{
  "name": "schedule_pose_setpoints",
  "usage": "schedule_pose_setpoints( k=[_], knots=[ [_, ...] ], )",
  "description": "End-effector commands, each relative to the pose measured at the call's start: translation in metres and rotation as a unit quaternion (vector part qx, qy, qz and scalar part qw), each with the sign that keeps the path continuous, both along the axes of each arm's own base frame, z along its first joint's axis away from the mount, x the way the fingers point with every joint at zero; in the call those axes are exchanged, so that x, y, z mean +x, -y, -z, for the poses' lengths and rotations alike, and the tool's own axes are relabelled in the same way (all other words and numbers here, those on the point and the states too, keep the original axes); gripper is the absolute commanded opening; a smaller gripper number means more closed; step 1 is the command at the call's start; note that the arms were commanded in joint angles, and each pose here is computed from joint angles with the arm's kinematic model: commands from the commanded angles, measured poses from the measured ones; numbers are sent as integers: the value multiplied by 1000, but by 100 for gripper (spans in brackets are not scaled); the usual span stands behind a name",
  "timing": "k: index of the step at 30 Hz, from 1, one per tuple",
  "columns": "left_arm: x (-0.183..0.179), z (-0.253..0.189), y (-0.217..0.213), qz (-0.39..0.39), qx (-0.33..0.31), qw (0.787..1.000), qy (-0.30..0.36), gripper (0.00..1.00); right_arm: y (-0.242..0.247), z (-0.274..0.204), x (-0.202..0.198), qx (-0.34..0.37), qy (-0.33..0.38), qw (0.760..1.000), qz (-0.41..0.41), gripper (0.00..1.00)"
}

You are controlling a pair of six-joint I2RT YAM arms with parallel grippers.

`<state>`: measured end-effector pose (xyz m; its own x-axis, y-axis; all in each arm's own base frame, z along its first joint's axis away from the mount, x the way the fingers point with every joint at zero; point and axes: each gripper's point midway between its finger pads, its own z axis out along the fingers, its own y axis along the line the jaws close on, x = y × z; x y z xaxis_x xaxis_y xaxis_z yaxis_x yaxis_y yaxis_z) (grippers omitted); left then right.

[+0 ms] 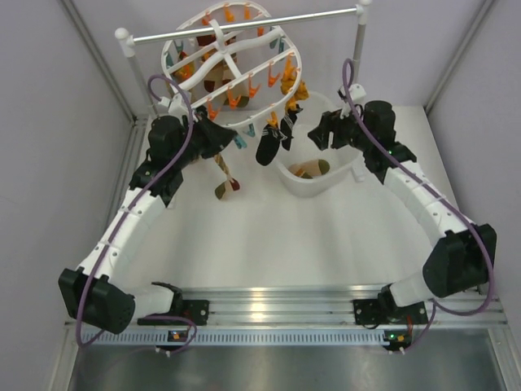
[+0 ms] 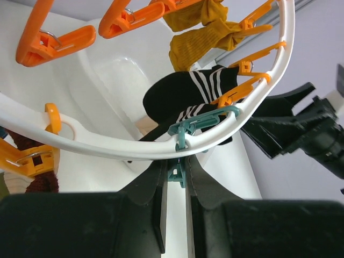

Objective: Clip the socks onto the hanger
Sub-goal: Pick up the sock from the bin.

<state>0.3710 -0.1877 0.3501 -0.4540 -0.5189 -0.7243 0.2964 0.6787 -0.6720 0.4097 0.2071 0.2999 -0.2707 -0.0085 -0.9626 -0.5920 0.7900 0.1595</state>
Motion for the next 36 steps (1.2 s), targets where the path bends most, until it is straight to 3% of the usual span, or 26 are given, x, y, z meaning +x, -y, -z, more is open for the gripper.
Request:
schedule_pose_setpoints(
  k=[1, 10, 15, 22, 27, 28, 30, 31, 36],
  knots=[
    [18, -31, -14, -36, -3, 998, 57, 0, 20, 48, 27, -34, -78, 996, 34, 67],
    [22, -28, -17, -46, 3, 998, 53, 0, -4, 140, 76, -113, -191, 974, 37, 64],
    [26, -28, -21, -51, 7, 997, 53, 0, -7, 202, 72, -131, -268, 953, 52, 68],
    [30, -23, -24, -52, 5, 998, 44, 0, -26, 251, 53, -211, -290, 933, 25, 70],
    [32, -24, -24, -49, 6, 998, 44, 0, -15, 262, 62, -242, -288, 925, 59, 38],
    [32, -24, -25, -49, 5, 998, 44, 0, -6, 258, 68, -239, -283, 926, 70, 18],
    [32, -21, -25, -47, 5, 998, 42, 0, 2, 244, 76, -229, -272, 931, 81, 4],
    [33, -21, -25, -47, 3, 998, 42, 0, 9, 235, 84, -216, -264, 936, 87, 0],
    [33, -20, -24, -44, 3, 998, 41, 0, 19, 157, 109, -124, -182, 971, 97, 0]
  ],
)
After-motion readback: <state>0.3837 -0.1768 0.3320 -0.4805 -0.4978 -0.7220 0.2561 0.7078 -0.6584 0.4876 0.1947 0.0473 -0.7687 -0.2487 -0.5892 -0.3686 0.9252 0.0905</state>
